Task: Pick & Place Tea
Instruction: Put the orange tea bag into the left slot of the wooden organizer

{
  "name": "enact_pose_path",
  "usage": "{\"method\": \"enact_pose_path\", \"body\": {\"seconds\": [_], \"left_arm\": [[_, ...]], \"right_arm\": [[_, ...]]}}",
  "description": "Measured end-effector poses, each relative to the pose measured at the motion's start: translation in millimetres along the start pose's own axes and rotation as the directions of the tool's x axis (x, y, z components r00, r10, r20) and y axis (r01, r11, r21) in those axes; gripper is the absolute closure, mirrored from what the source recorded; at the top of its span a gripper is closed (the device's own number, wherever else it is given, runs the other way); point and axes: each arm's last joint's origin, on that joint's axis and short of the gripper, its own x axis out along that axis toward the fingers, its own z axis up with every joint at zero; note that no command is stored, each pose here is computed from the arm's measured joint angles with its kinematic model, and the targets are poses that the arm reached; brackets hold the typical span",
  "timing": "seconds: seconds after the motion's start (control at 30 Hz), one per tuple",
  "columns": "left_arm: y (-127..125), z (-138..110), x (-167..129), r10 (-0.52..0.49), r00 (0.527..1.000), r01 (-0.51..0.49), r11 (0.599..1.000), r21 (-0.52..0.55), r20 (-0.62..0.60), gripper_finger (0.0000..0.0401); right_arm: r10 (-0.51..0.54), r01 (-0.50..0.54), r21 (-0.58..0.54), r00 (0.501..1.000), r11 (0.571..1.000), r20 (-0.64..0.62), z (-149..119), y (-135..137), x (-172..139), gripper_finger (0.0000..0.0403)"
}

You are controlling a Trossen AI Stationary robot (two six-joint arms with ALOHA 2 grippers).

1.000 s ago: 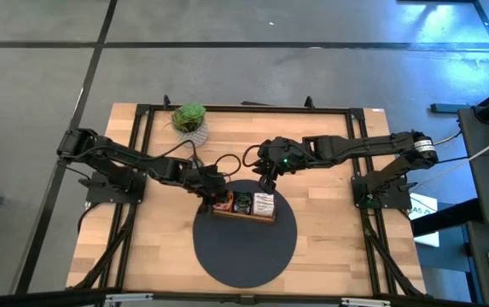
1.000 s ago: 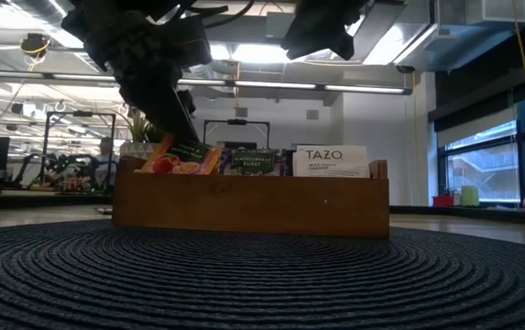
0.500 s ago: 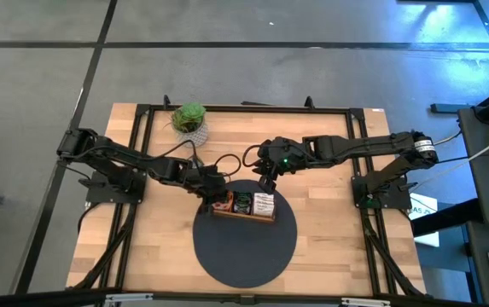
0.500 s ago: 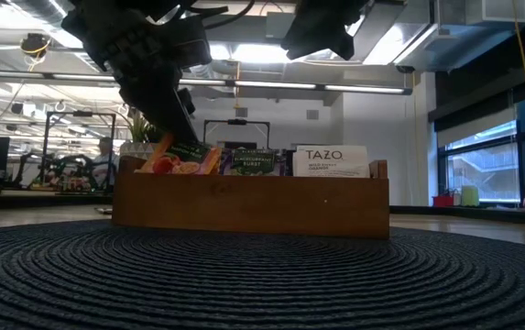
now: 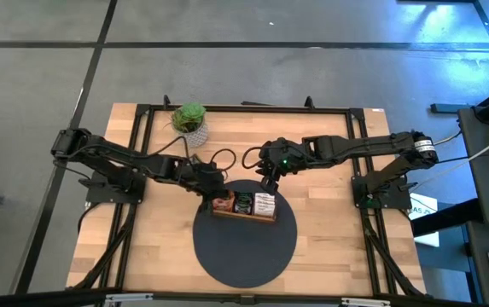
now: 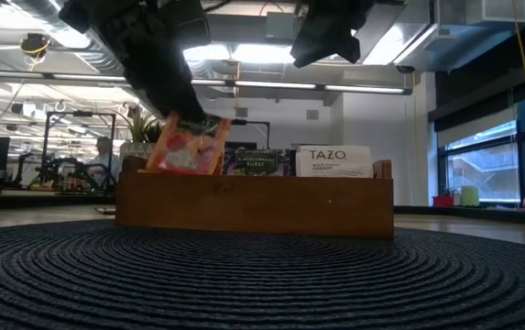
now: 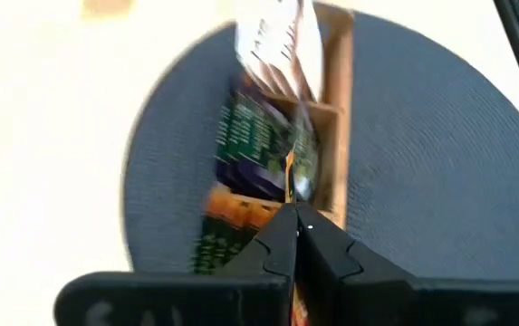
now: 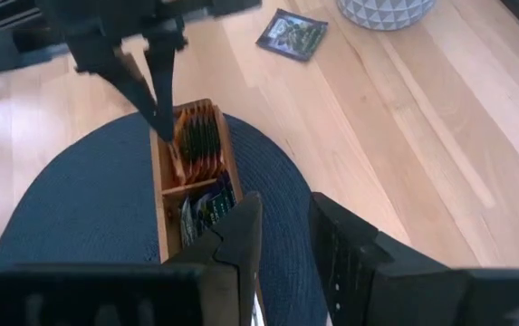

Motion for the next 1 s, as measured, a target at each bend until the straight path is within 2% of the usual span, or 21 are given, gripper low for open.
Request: {"method": "enact_pose_path", "body": {"seconds": [0.2,0.37,0.63,1.0], "left_arm": [[-5,2,-8,0.039,0.998,-0.039,0.999,-0.022,0.04,0.0399],[-12,-14,-1,0.062,0.996,-0.058,0.997,-0.052,0.064,0.0399],[-11,-34,5,0.075,0.975,-0.056,0.994,-0.094,0.208,0.0399],[-10,-51,9,0.088,0.979,-0.083,0.996,-0.04,0.184,0.0399]], "right_arm": [[0.0,0.0,0.0,1.0,1.0,-0.001,0,0,0,0.0305],[0.003,-0.003,-0.005,1.0,1.0,-0.001,-1,2,0,0.0305],[0.01,-0.01,0.011,1.0,1.0,0.0,-1,4,-1,0.0305],[0.011,-0.011,0.022,1.0,1.0,0.005,-1,4,-1,0.0305]]}}
